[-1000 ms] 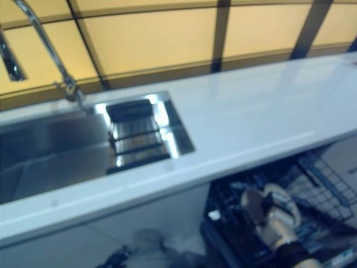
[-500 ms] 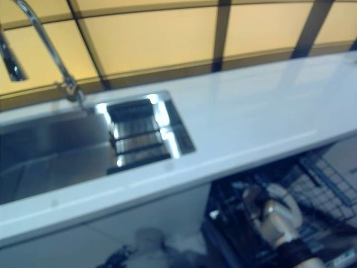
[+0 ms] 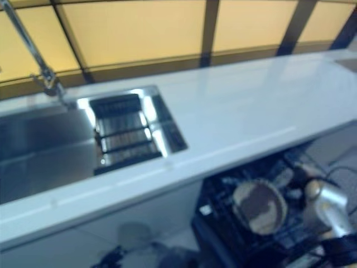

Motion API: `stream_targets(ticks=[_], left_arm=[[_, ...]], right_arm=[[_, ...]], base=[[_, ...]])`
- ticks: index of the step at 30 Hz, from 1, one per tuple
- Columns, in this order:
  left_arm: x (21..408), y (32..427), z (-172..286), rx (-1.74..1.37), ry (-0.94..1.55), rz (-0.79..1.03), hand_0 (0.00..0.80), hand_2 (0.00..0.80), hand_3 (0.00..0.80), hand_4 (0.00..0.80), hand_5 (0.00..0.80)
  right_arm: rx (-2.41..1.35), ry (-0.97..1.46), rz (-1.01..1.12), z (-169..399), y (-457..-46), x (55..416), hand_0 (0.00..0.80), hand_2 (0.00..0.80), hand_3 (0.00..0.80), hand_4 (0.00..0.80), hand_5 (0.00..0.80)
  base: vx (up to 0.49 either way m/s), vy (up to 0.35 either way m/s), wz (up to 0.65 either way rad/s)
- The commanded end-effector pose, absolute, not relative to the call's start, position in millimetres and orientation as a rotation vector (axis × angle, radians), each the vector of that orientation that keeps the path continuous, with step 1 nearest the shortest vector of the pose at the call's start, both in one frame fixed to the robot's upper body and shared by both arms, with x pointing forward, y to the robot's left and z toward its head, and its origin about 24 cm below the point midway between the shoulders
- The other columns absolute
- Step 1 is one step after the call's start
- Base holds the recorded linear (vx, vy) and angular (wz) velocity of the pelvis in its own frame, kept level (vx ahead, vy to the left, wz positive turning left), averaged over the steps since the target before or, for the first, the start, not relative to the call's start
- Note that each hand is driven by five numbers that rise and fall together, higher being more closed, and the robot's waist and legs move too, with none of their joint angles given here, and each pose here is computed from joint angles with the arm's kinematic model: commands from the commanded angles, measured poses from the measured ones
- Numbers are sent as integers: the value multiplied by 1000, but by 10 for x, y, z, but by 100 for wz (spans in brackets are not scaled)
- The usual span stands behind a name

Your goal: Take plates into dishwasher

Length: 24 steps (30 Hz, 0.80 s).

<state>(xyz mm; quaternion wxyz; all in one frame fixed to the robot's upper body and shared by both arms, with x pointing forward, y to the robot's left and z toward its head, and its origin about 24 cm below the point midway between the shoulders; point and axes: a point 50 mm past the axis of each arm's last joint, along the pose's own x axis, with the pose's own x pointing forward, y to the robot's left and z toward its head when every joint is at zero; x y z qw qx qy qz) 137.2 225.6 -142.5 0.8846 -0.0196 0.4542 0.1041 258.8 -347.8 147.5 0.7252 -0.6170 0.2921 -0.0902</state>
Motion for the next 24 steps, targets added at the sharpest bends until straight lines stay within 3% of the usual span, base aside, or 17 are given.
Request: stream_targets(ticks=[1,10,17,20,24], left_arm=[[1471,2578,-1327,17,922,286,0,0,0,0,0],[1389,2641,-1346,8,936,318,0,0,0,0,0],[1152,2684,-1449,1,1096,382,0,0,0,0,0],[1067,2649,-1486,-56,1108,454,0,0,0,0,0],[1199,2678,-1440,-21,1085,419,0,0,0,0,0]], right_arm=[[-1380,569,-297,1829,-3574,2595,0,0,0,0,0],[-1180,706,-482,1702,-4042,2337,0,0,0,0,0],[-1059,766,-574,1467,-4268,2176,0,0,0,0,0],[-1071,765,-530,1416,-4245,2279,0,0,0,0,0],[-942,814,-523,1143,-4214,2314,0,0,0,0,0]], base=[[2,7,-4],[7,9,-7],[15,52,-5],[-83,198,-65],[-251,190,-157]])
